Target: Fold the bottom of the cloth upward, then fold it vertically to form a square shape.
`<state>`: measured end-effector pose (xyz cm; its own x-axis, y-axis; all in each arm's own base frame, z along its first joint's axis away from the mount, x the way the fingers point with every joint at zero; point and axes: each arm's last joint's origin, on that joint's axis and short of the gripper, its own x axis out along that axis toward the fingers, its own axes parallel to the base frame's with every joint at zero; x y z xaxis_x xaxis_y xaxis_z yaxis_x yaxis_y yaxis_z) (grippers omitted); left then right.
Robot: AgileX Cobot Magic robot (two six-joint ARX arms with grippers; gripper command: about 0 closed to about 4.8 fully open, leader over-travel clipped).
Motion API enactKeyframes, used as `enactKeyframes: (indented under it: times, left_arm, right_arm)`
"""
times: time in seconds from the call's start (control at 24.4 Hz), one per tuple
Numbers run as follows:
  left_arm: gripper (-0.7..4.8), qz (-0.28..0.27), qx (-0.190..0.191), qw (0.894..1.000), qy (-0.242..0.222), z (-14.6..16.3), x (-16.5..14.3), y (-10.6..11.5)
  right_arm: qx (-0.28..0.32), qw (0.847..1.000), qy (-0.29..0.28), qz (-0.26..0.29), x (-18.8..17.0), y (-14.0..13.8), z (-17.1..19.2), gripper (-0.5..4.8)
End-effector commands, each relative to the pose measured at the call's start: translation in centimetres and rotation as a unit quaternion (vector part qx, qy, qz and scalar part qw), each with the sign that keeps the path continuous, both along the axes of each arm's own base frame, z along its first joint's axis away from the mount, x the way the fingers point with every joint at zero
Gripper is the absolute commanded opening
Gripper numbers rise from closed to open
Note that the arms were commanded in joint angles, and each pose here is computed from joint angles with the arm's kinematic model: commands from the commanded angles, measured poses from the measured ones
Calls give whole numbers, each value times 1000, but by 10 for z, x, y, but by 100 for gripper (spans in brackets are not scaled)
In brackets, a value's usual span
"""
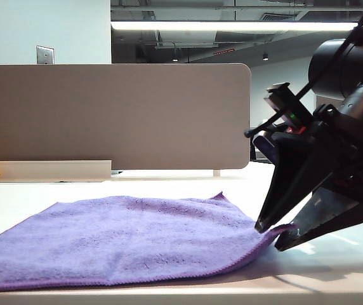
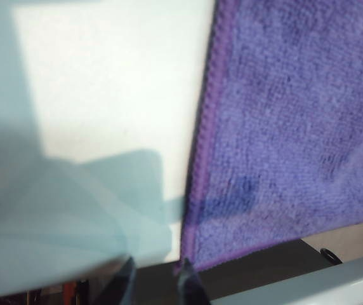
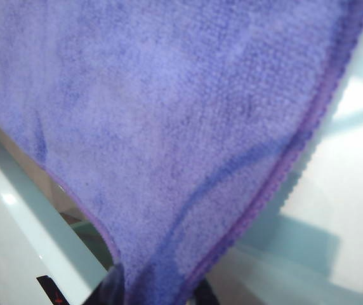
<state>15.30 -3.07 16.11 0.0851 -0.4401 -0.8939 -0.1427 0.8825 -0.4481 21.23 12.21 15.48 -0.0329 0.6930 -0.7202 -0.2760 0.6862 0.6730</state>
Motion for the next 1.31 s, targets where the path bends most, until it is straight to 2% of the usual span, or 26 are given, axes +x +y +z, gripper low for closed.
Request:
enactKeyframes:
  times: [0.04,0.45,0.78,1.1,1.31]
  left_arm:
    - [90,2,1,1000,3,-2,2,0]
    - [90,-16,-6,999,29,-16,11,-2]
    - [90,-26,-20,999,13,-16,14,-3]
    - [89,-27,-27,999,21,-21,17,-4]
    - [87,-31,-45,998,4,-21,20,-5]
  right_arm:
    - [6,1000,-3,1,1,1,1,135]
    - [14,1000,2,3,0,1,2,135]
    - [40,999,4,-2,3,3,4,135]
    - [41,999,8,-8,4,3,4,139]
    - [41,999,7,-8,4,3,4,138]
